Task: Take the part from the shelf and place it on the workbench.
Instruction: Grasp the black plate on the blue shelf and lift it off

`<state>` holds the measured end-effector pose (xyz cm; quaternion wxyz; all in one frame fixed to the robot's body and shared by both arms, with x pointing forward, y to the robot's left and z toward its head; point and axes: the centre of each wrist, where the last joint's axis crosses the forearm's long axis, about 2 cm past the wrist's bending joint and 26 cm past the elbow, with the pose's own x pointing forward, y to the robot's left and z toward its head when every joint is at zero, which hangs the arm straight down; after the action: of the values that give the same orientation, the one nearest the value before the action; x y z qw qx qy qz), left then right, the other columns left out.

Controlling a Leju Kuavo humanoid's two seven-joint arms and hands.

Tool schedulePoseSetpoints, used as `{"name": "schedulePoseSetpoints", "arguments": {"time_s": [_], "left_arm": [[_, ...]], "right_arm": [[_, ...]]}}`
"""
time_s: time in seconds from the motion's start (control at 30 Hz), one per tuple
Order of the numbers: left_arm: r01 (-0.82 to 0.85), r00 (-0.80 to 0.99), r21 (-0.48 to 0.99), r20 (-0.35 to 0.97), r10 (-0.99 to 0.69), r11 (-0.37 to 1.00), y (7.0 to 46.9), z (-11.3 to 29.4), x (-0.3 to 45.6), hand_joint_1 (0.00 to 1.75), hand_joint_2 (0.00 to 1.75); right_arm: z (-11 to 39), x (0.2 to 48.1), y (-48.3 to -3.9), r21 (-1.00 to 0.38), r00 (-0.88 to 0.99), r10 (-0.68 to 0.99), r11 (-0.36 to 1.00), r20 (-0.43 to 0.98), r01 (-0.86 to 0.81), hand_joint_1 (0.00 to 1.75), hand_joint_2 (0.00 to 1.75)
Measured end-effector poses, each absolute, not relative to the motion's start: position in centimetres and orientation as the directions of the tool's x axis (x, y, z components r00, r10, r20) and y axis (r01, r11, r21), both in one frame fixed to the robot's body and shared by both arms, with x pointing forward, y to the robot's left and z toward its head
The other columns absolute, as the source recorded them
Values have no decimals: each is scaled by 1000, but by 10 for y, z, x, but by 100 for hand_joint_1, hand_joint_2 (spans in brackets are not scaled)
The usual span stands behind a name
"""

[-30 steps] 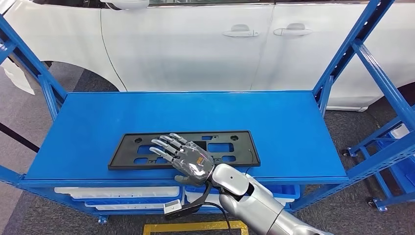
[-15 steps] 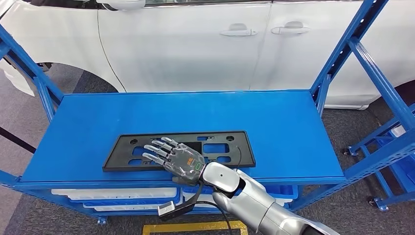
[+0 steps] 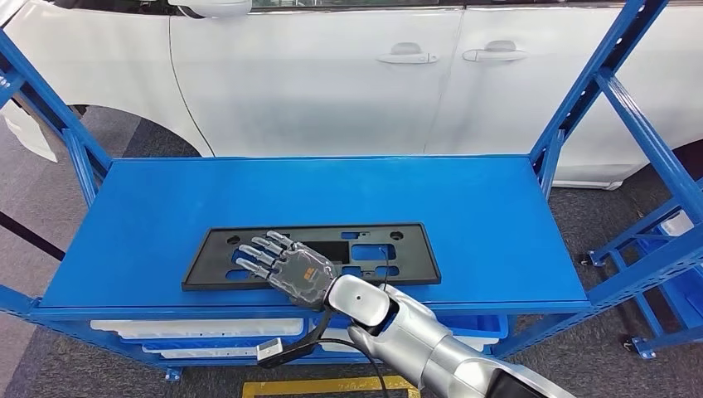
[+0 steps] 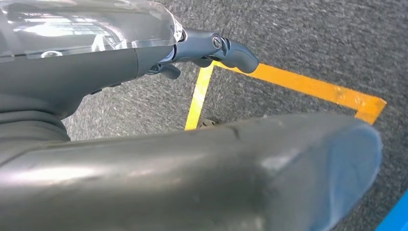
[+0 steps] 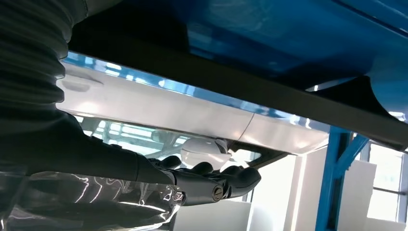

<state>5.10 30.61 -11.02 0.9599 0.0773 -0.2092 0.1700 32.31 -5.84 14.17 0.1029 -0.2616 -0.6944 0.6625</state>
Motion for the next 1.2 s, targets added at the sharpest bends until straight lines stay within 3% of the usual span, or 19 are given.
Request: {"name": "schedulePoseSetpoints", "arguments": {"time_s": [0.27,0.3,0.4,0.43,0.47,0.83,1.2], "left_arm": [[-355,856,78,429,290,932,307,-110,52,0,0],[-354,856,78,429,289,932,307,-110,52,0,0],[-350,857,76,429,286,934,306,-110,53,0,0],[-349,857,77,429,285,934,306,-110,54,0,0],[-349,857,78,429,285,934,307,-110,54,0,0],[-349,856,85,435,281,933,312,-110,53,0,0],[-334,849,75,457,266,939,313,-109,59,0,0]], "right_arm": [[132,336,-66,-957,-773,565,-151,-288,246,0,175],[133,339,-66,-955,-765,572,-164,-297,248,21,175],[134,346,-68,-950,-745,589,-193,-312,246,143,175],[133,347,-69,-950,-739,597,-201,-314,241,166,175],[133,349,-71,-949,-732,605,-208,-314,236,174,175],[126,362,-86,-952,-678,670,-250,-302,177,168,175],[127,367,-93,-955,-655,696,-246,-295,168,175,175]]}}
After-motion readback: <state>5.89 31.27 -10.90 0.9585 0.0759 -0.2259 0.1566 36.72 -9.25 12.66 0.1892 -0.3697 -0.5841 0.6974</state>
